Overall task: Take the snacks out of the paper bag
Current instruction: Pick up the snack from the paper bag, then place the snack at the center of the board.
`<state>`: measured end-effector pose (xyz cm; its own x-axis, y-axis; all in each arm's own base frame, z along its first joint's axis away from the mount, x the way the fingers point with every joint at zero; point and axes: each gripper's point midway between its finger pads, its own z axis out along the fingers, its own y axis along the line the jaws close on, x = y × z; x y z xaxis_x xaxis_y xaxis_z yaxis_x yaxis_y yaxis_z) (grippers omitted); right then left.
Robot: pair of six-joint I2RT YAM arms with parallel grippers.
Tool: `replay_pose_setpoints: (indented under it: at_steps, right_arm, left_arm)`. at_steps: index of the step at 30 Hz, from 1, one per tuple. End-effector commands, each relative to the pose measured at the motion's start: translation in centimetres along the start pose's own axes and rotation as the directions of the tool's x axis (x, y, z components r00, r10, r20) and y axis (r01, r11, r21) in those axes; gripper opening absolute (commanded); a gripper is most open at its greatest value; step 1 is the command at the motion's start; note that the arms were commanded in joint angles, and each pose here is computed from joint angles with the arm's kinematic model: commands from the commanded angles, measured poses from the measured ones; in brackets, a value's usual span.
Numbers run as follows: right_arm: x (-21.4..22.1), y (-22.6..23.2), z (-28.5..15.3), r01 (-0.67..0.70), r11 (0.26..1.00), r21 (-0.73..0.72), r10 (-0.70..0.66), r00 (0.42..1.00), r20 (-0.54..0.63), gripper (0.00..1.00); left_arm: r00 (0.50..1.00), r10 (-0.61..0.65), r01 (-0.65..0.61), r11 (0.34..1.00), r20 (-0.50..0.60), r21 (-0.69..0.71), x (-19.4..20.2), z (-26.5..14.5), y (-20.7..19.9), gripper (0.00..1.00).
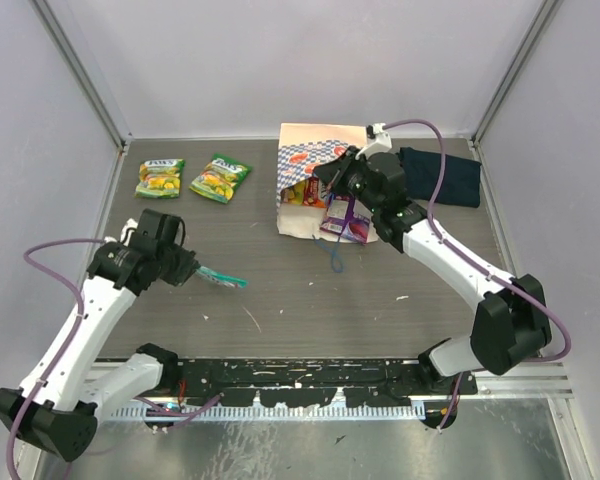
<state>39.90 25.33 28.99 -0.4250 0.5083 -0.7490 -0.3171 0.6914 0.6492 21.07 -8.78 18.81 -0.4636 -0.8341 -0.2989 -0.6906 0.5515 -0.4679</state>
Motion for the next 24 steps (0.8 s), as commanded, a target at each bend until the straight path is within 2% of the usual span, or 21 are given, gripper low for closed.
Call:
replay_pose_setpoints:
  at_steps: [1, 8, 11, 16, 20, 24]
  right_arm:
    - [-0.8, 0.7, 0.7, 0.027, 0.999, -0.032, -0.026, 0.999, 0.038, 0.01]
    - [0.5, 0.3, 1.9, 0.016, 0.999, -0.052, -0.015, 1.000, 0.011, 0.01]
    - [0.7, 0.3, 2.4, 0.012, 0.998, -0.064, -0.011, 1.000, 0.009, 0.01]
    - [0.2, 1.0, 3.4, 0.020, 0.996, -0.085, -0.018, 1.000, 0.021, 0.01]
    - [-0.3, 1.5, 4.9, 0.086, 0.990, -0.110, -0.084, 0.996, 0.022, 0.01]
    - [-0.1, 1.9, 5.1, 0.106, 0.985, -0.138, -0.105, 0.994, 0.011, 0.01]
  left_arm:
    - [0.965, -0.233, 0.238, 0.971, 0.122, -0.036, -3.4, 0.3, -0.5, 0.00]
    - [0.906, -0.413, 0.422, 0.898, 0.091, -0.124, -5.0, 5.4, -1.1, 0.00]
    - [0.876, -0.464, 0.481, 0.861, 0.133, -0.162, -6.2, 7.5, -1.0, 0.00]
    - [0.863, -0.485, 0.503, 0.850, 0.142, -0.153, -7.7, 7.3, -3.1, 0.00]
    - [0.861, -0.499, 0.509, 0.849, 0.102, -0.140, -7.8, 6.1, -4.5, 0.00]
    - [0.876, -0.481, 0.472, 0.847, 0.024, -0.245, -5.9, 5.1, -3.8, 0.00]
